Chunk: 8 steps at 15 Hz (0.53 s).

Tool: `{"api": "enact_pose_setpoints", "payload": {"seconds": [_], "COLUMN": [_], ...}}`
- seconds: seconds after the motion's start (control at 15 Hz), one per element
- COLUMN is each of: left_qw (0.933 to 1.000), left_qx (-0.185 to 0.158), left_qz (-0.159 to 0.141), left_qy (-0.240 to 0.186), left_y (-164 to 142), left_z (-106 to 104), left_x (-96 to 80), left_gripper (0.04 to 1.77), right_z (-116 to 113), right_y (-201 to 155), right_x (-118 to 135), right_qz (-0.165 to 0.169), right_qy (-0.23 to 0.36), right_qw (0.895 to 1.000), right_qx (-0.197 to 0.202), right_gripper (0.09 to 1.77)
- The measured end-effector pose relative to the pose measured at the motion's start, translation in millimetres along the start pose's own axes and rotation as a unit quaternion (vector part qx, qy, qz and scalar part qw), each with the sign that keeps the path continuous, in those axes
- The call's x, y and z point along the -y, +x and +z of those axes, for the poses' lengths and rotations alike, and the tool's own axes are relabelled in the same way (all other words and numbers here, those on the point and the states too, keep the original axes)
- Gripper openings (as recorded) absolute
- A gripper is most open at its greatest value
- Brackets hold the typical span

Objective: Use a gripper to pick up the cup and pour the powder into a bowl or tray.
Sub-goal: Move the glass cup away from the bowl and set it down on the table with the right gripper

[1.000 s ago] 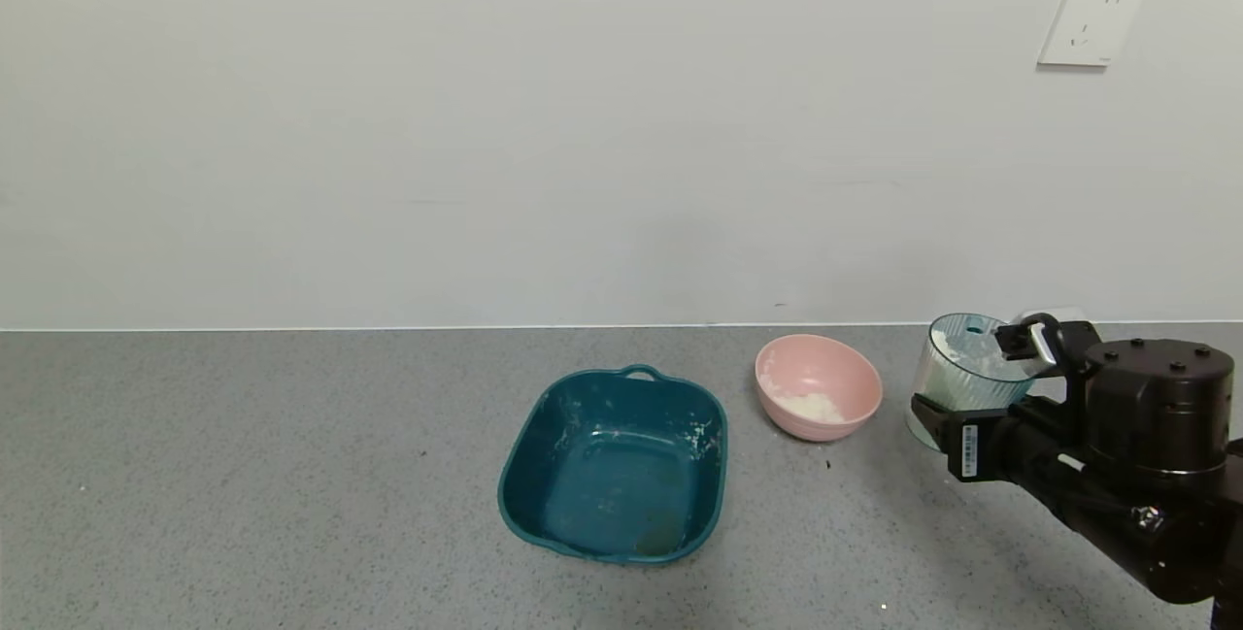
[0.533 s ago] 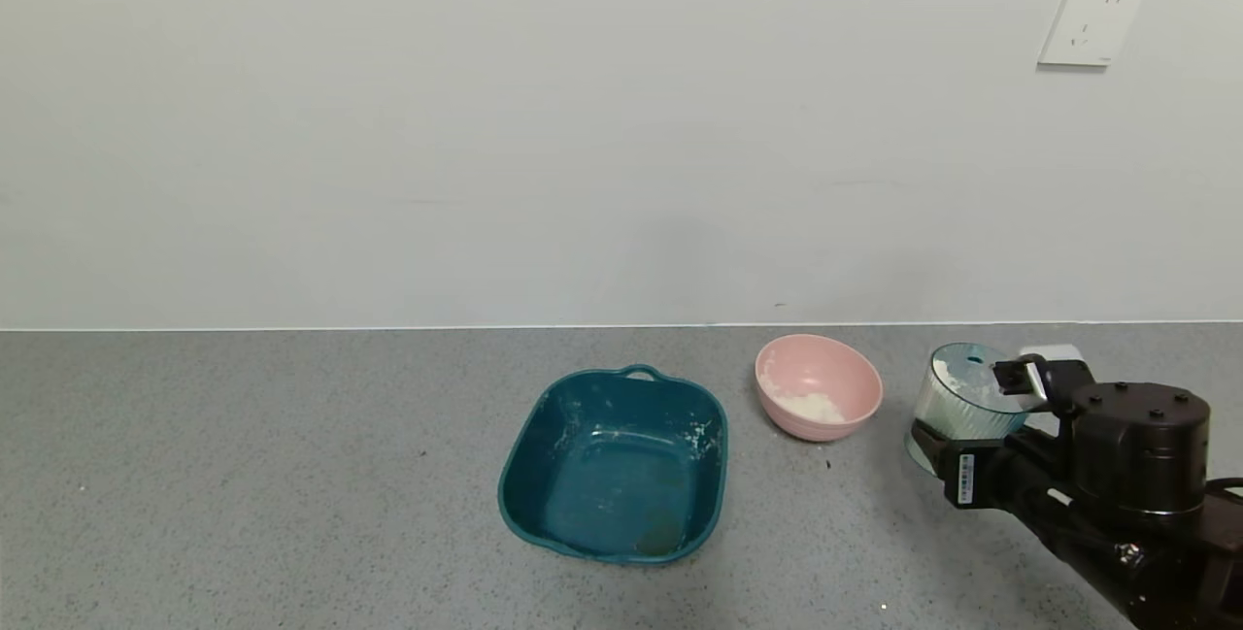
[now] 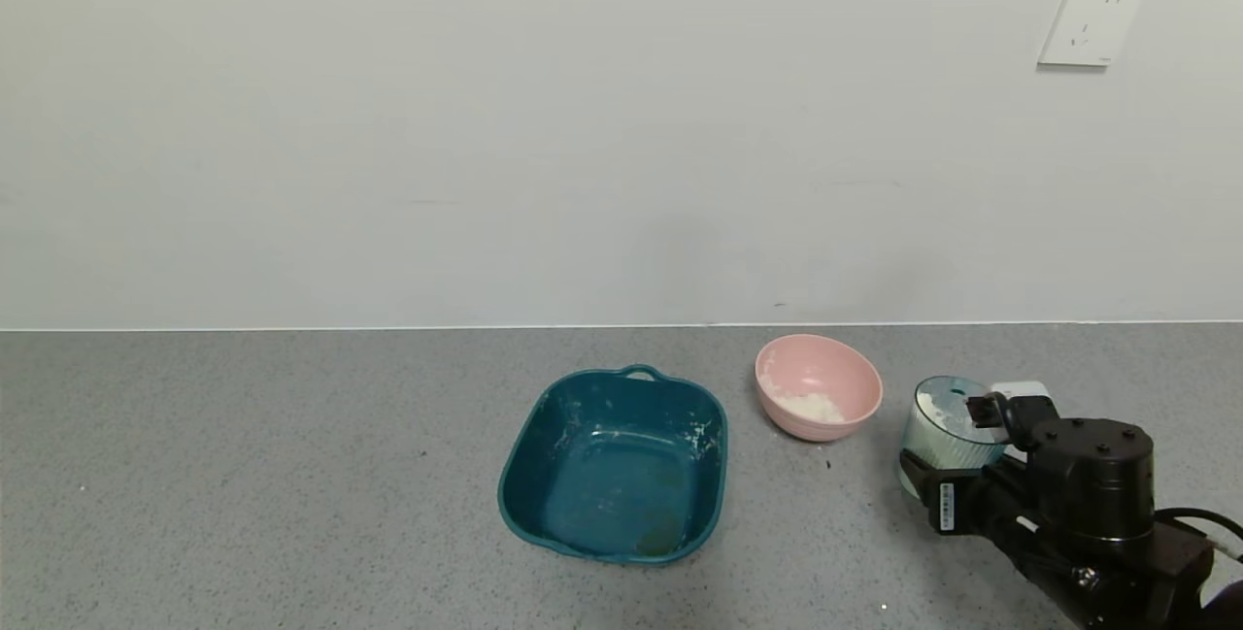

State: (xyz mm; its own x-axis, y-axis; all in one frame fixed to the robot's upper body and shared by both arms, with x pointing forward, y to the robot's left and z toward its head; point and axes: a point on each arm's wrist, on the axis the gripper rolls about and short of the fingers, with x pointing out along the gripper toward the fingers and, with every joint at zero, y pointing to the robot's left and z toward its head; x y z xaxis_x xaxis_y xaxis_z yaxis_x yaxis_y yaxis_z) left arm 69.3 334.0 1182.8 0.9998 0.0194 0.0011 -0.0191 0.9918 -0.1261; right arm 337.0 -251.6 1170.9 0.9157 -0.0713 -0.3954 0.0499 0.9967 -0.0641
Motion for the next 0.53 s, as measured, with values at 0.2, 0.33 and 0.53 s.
{"api": "enact_pose_setpoints", "payload": {"seconds": [0.2, 0.33, 0.53], "left_qw": [1.0000, 1.0000, 1.0000], "left_qx": [0.000, 0.000, 0.000], "left_qz": [0.000, 0.000, 0.000], "left_qy": [0.000, 0.000, 0.000], "left_y": [0.0, 0.0, 0.0], "left_z": [0.0, 0.0, 0.0], "left_x": [0.0, 0.0, 0.0], "left_gripper": [1.72, 1.72, 1.72], "right_z": [-7.8, -10.4, -13.4], "right_y": [3.8, 5.3, 7.4], "right_x": [-0.7, -1.1, -1.6], "right_qz": [-0.002, -0.002, -0.003], "right_qy": [-0.006, -0.009, -0.012], "right_qw": [1.000, 1.000, 1.000], "right_qx": [-0.016, -0.021, -0.028], "right_gripper": [1.30, 1.30, 1.30]}}
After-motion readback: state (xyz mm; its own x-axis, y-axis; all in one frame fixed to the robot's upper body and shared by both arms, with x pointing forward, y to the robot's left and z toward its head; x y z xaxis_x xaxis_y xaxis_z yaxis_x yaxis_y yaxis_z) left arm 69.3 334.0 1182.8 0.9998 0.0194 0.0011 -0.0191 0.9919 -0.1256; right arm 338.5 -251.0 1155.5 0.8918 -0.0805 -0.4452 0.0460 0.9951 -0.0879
